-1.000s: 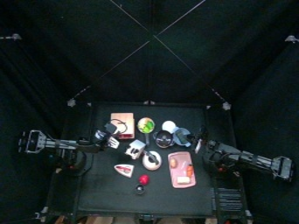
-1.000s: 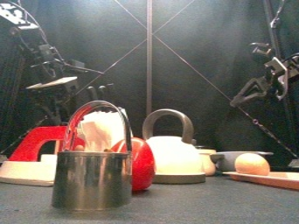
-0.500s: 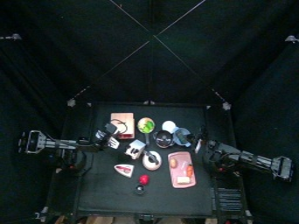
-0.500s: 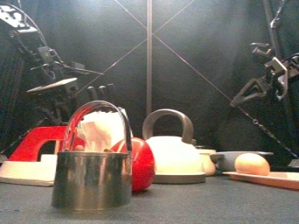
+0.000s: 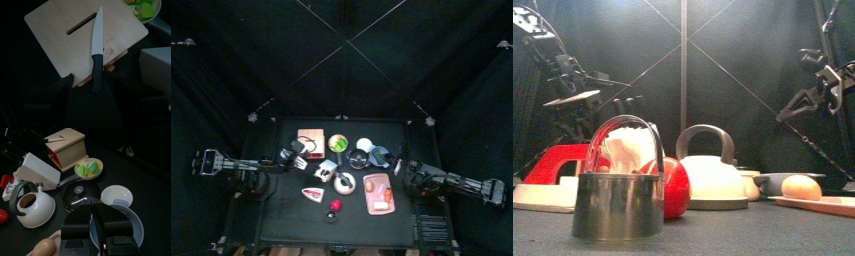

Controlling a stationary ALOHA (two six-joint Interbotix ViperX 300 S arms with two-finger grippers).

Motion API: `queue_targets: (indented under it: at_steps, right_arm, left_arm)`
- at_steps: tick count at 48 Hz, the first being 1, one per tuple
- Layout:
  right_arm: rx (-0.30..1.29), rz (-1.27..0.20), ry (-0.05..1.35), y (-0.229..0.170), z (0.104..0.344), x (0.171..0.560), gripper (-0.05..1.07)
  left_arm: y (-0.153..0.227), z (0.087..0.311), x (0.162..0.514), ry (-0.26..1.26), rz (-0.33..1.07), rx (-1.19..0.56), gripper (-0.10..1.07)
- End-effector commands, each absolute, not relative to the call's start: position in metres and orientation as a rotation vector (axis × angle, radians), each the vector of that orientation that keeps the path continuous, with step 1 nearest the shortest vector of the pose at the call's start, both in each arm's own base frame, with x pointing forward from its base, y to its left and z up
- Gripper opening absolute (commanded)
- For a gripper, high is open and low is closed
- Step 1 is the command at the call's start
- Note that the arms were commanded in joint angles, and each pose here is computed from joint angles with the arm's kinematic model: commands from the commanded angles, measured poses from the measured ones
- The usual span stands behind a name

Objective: Grab pairing knife

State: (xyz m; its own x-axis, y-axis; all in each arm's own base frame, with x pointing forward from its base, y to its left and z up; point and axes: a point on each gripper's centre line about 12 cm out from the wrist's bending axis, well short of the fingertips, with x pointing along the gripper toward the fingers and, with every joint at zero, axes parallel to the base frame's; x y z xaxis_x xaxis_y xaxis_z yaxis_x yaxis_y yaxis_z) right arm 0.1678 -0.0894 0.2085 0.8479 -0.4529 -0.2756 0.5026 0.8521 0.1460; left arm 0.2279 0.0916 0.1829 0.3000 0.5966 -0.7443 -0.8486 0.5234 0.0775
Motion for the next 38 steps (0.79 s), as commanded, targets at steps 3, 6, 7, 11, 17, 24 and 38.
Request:
queue_targets:
  at_steps: [3,6,7,11,17,24,38]
  right_arm:
    - [0.209,-0.508,0.209,-0.0919,0.2182,0.1720,0.01]
    - [0.209,-0.509,0.209,-0.0922,0.2182,0.1718,0.01]
    - [0.210,-0.509,0.211,-0.0922,0.2180,0.1718,0.01]
    - [0.210,-0.509,0.211,-0.0922,0.2180,0.1718,0.01]
    - [0.211,-0.510,0.210,-0.0923,0.2179,0.1719,0.01]
    - [0.209,-0.509,0.209,-0.0922,0.2182,0.1718,0.01]
    - [0.211,-0.508,0.210,-0.0920,0.2179,0.1721,0.01]
  left_arm:
    - [0.0934,0.1825,0.2274,0.807,0.999,-0.370,0.89]
    - [0.0936,0.1816,0.2265,0.810,1.001,-0.370,0.87]
    - [0.0936,0.1811,0.2261,0.811,1.002,-0.369,0.87]
    - [0.0937,0.1807,0.2256,0.812,1.004,-0.368,0.83]
    - [0.0936,0.1806,0.2257,0.813,1.002,-0.369,0.77]
    - [0.0937,0.1807,0.2256,0.813,1.003,-0.367,0.71]
    - [0.0931,0.1816,0.2271,0.808,0.995,-0.369,0.66]
